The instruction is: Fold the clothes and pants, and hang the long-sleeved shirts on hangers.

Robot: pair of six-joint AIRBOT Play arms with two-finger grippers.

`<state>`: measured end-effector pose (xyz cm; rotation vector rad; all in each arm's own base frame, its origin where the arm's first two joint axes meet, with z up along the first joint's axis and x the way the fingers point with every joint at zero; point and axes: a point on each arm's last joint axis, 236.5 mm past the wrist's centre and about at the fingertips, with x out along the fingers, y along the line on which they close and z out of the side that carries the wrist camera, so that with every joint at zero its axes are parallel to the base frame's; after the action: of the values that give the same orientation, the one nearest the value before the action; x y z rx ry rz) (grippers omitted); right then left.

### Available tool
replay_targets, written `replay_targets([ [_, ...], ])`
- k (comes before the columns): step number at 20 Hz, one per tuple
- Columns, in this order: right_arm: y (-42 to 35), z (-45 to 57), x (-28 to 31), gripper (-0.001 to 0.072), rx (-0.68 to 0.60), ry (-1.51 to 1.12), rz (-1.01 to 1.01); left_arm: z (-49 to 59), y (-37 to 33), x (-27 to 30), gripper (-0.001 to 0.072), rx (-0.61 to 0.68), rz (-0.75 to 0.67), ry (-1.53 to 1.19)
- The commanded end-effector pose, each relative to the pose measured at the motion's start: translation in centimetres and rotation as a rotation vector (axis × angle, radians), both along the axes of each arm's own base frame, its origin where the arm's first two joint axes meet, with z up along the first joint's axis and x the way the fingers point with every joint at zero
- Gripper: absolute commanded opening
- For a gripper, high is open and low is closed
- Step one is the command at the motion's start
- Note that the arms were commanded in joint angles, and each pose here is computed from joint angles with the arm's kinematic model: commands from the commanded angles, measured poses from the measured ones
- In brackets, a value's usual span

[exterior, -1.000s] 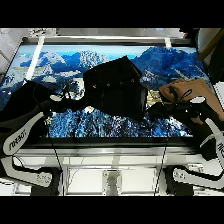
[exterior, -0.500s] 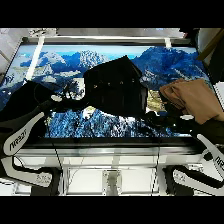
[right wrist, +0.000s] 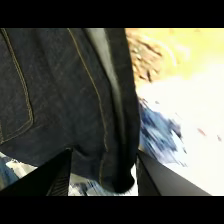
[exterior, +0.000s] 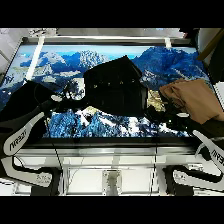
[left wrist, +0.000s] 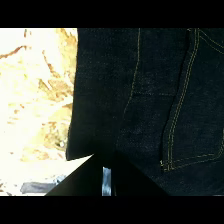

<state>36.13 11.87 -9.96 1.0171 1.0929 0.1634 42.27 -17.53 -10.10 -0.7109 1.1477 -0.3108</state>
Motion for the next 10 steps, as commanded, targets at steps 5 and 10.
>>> replay_targets([
  [5, 2.5, -1.0, -0.1, 0.0285, 0.025, 0.034, 0.076, 0.0, 0.0, 0.0, 0.0023, 0.000, -0.001, 0.000],
  [10, 3.0, 2.2, 1.7, 0.0012, 0.025, -0.071, 0.115, 2.7, 0.5, 0.8, 0.0021, 0.001, -0.004, -0.072],
])
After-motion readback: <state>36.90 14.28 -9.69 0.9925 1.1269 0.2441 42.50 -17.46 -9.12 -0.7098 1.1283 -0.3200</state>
